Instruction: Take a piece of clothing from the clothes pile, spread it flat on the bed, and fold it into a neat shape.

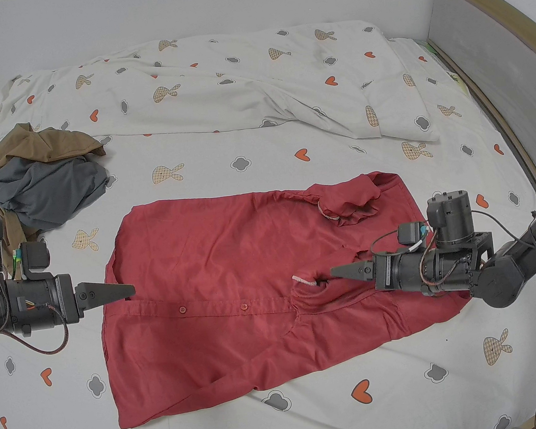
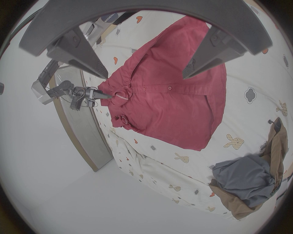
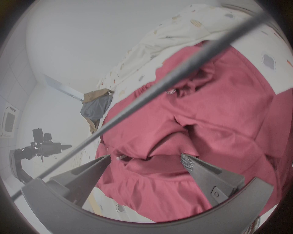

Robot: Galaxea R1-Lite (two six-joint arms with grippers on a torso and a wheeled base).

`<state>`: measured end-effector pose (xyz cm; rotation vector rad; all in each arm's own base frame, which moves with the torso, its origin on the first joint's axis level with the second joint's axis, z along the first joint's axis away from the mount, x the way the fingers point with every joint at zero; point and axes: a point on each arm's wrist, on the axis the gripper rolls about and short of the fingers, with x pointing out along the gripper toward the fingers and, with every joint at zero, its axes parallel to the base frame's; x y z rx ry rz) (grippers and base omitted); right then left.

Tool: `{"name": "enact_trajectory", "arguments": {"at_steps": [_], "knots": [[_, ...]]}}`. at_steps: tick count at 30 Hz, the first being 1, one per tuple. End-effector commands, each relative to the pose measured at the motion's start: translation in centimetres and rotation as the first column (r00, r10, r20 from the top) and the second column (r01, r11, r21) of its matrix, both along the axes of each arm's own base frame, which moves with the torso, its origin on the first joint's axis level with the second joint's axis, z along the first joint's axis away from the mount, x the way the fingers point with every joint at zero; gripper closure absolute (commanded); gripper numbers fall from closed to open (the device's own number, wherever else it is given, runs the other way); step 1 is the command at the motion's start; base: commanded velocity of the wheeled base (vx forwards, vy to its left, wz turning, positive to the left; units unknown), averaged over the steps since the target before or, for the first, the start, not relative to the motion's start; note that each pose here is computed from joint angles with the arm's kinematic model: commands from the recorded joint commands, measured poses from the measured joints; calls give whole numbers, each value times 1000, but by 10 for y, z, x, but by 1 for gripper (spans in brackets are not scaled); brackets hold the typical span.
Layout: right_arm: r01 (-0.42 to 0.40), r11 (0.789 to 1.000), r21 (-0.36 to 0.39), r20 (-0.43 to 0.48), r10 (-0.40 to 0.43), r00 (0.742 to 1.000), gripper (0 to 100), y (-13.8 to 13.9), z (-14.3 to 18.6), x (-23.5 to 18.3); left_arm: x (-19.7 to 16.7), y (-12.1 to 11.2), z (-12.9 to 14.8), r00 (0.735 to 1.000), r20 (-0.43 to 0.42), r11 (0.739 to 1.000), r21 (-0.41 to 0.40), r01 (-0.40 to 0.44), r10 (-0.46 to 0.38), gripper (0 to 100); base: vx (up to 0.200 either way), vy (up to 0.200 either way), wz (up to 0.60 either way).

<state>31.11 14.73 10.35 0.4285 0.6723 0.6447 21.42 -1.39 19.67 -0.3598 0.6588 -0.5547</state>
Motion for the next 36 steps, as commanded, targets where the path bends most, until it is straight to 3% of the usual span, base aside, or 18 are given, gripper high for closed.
{"name": "enact_trajectory", "arguments": {"at_steps": [1, 5, 11, 19, 36], "knots": [[23, 999, 38, 82, -26, 996, 0, -7, 28, 4, 1, 0, -1, 1000, -5, 1000, 0, 0, 0, 0, 0, 0, 0], [48, 997, 59, 116, -54, 992, 0, -15, 39, 9, 3, 0, -3, 1000, -13, 1000, 0, 0, 0, 0, 0, 0, 0], [116, 982, 151, 56, -126, 990, 0, -22, 46, 20, 3, 0, -4, 1000, -16, 1000, 0, 0, 0, 0, 0, 0, 0], [113, 989, 95, -83, -105, 991, 0, -30, 15, 5, 3, 0, -4, 1000, -16, 1000, 0, 0, 0, 0, 0, 0, 0], [87, 994, 59, -158, -77, 984, 0, -18, -13, 6, 3, 0, -4, 1000, -18, 1000, 0, 0, 0, 0, 0, 0, 0]]}}
